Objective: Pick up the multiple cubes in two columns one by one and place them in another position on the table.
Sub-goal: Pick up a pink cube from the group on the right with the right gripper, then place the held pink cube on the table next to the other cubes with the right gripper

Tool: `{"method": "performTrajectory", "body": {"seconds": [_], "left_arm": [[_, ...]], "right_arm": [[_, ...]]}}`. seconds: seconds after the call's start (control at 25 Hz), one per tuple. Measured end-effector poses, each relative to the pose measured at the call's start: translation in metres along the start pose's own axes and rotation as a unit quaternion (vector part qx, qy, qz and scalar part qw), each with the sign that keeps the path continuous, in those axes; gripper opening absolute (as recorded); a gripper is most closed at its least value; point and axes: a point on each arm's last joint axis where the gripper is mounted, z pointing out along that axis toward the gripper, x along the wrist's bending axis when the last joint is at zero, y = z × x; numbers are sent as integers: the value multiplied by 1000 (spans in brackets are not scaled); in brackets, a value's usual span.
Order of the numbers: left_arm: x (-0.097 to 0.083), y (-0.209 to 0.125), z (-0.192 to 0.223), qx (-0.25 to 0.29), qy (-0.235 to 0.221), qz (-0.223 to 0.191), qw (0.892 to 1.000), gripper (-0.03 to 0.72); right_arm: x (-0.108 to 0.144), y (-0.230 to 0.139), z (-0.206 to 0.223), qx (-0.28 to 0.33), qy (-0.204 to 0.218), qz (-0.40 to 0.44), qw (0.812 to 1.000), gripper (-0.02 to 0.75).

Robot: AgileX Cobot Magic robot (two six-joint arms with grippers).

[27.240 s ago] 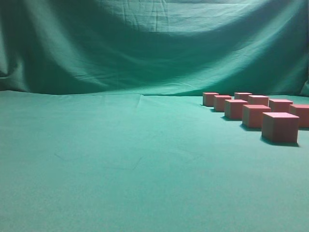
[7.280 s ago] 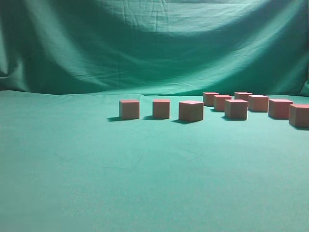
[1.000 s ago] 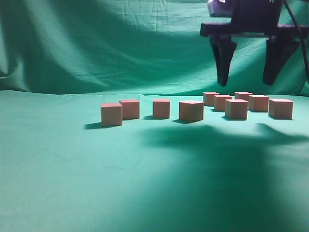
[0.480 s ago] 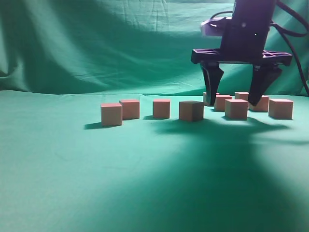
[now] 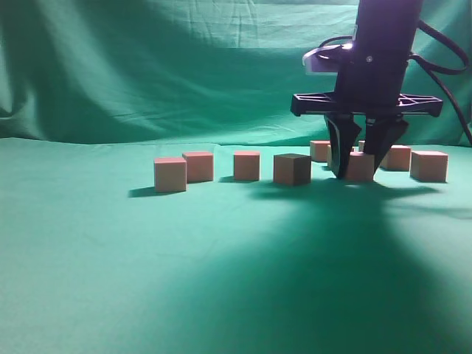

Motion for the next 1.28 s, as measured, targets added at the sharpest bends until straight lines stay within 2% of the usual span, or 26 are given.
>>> {"method": "performTrajectory", "body": {"seconds": [0.16,0.4,0.52,0.6,0.84,1.0,1.12,1.28], "left_arm": [[0,0,0,0,0,0,1000,0],[0,0,0,0,0,0,1000,0],[0,0,0,0,0,0,1000,0],[0,0,0,0,0,0,1000,0],[0,0,0,0,0,0,1000,0],[0,0,0,0,0,0,1000,0],[0,0,0,0,0,0,1000,0],[0,0,0,0,0,0,1000,0]], "right_arm": [[-1,1,-14,-7,-1,-1,1000,255],[-1,4,-91,-52,4,-3,999,255],[13,-6,-129,-62,10,-25,998,255],[29,-15,-139,-47,16,-55,997,255],[111,-45,-131,-41,56,-175,982,255],[158,-62,-105,-37,75,-246,966,255],[178,-71,-79,-13,73,-279,957,255],[186,-67,-54,2,68,-278,958,255]]}}
